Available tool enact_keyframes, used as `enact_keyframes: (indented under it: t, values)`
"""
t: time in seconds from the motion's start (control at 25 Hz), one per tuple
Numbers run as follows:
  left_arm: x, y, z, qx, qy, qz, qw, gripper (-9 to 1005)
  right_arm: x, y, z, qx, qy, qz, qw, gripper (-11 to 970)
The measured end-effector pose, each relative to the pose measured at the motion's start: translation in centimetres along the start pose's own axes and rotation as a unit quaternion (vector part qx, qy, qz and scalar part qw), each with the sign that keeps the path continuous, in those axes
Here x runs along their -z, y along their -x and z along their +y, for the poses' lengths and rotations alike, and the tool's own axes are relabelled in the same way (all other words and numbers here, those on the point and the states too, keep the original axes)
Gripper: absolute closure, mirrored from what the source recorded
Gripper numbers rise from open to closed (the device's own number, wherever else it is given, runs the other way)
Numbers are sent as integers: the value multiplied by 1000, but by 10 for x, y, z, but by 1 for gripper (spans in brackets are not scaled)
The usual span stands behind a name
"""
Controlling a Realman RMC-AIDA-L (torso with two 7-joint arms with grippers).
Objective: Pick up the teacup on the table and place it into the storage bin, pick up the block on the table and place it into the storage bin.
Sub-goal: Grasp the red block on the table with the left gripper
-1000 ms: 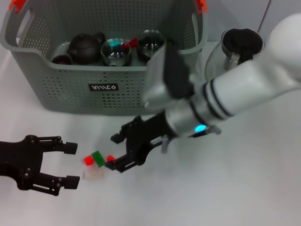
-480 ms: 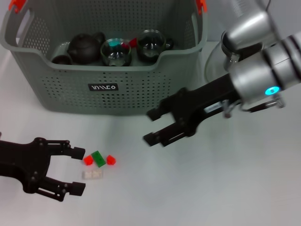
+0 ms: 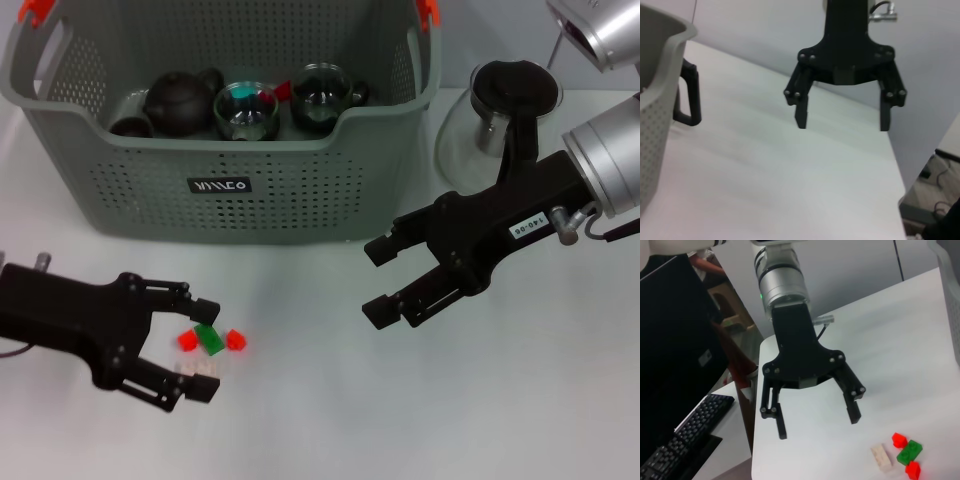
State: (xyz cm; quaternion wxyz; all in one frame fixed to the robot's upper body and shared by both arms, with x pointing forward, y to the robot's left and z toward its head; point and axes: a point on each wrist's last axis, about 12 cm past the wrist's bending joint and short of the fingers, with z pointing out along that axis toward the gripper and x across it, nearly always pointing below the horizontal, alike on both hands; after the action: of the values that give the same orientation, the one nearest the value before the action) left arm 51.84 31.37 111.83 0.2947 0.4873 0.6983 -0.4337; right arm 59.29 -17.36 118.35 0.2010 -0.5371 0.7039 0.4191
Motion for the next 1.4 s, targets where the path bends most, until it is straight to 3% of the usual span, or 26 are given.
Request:
enact_keyframes:
  t: [0.24,0.4,0.68,1.08,1.4]
  values:
    - [-6,22,14,-11,30,40,999,48,-7,-2,0,-17,-3,1,1000,14]
    - [-12,34,19,15,50,66,996,48,-7,-2,-1,-34,-4,0,999,14]
    - [-33,44,21,68,70,187,978,48,-3,-1,-2,-47,-9,-16,999,14]
    - [-47,65,23,97,95,213,968,48,-2,3,-4,-45,-17,-42,998,14]
    - [-62,89,14,50,132,260,955,48,3,1,-4,-48,-24,-52,997,14]
